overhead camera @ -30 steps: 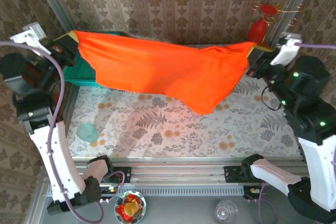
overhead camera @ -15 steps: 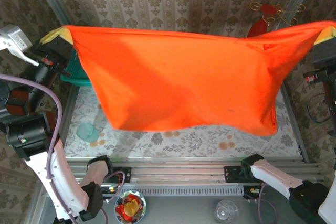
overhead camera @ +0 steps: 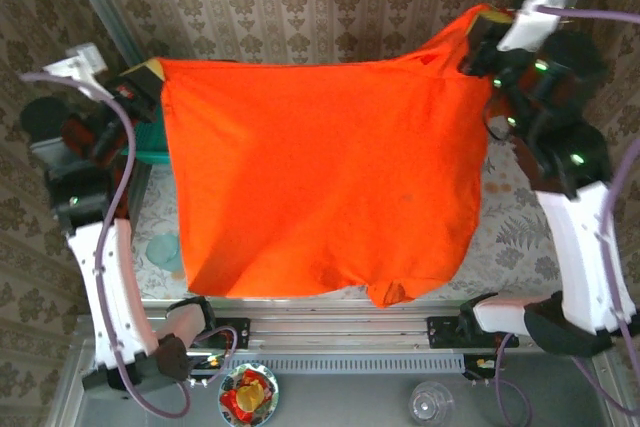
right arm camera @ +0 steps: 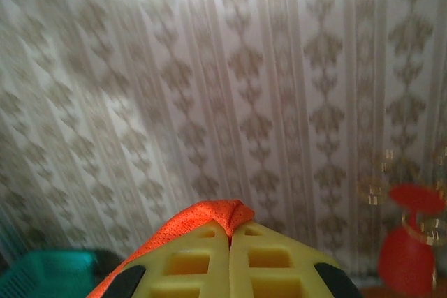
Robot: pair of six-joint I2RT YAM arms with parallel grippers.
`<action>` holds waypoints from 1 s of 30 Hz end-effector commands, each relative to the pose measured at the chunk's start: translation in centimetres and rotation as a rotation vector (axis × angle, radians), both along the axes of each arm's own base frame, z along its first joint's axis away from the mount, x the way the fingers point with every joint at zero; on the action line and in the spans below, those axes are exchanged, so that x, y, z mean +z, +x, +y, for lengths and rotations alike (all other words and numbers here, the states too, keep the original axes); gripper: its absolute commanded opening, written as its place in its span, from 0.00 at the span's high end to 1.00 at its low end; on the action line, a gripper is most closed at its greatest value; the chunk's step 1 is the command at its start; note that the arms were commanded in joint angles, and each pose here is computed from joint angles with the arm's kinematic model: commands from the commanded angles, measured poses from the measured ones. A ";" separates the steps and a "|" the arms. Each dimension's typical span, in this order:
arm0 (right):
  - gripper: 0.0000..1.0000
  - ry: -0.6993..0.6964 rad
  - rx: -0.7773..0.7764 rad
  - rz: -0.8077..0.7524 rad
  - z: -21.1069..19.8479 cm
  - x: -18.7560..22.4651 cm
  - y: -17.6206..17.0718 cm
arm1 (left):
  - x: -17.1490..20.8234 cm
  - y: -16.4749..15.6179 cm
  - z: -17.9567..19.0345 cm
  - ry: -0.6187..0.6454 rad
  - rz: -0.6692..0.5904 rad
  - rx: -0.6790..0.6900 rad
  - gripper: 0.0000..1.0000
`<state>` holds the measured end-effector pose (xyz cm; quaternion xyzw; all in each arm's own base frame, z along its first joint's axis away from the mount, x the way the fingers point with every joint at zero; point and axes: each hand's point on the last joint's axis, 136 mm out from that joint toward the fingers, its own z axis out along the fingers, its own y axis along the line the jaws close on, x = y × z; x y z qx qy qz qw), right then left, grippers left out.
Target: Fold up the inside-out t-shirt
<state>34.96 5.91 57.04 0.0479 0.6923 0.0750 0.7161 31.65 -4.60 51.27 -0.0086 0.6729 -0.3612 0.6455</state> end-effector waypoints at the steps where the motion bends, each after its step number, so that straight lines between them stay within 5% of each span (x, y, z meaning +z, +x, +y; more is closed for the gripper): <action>1: 1.00 0.077 -0.025 0.106 -0.3 -5.5 5.2 | -6.8 4.9 0.3 0.019 0.129 0.008 1.00; 5: 1.00 0.131 -0.049 0.310 -0.6 -15.8 12.3 | -17.8 11.1 -0.2 0.024 0.385 -0.030 1.00; 9: 0.99 0.171 -0.073 0.404 -0.8 -22.4 18.8 | -25.0 17.5 0.1 0.008 0.546 -0.015 0.98; 11: 0.62 0.186 -0.054 0.454 -0.5 -24.5 22.0 | -27.1 20.5 0.0 0.013 0.606 -0.002 0.74; 12: 0.51 0.186 -0.041 0.487 -0.2 -25.2 23.0 | -27.4 21.4 -0.2 0.017 0.621 0.000 0.66; 15: 0.45 0.190 -0.006 0.573 0.7 -27.1 24.3 | -27.6 23.0 -1.3 0.021 0.652 -0.017 0.55; 21: 0.44 0.210 0.087 0.693 2.4 -30.1 22.2 | -27.1 20.0 -4.3 0.107 0.706 -0.052 0.54; 30: 0.47 0.352 0.219 0.954 6.3 -40.1 19.6 | -33.0 9.9 -8.8 0.262 0.912 -0.123 0.56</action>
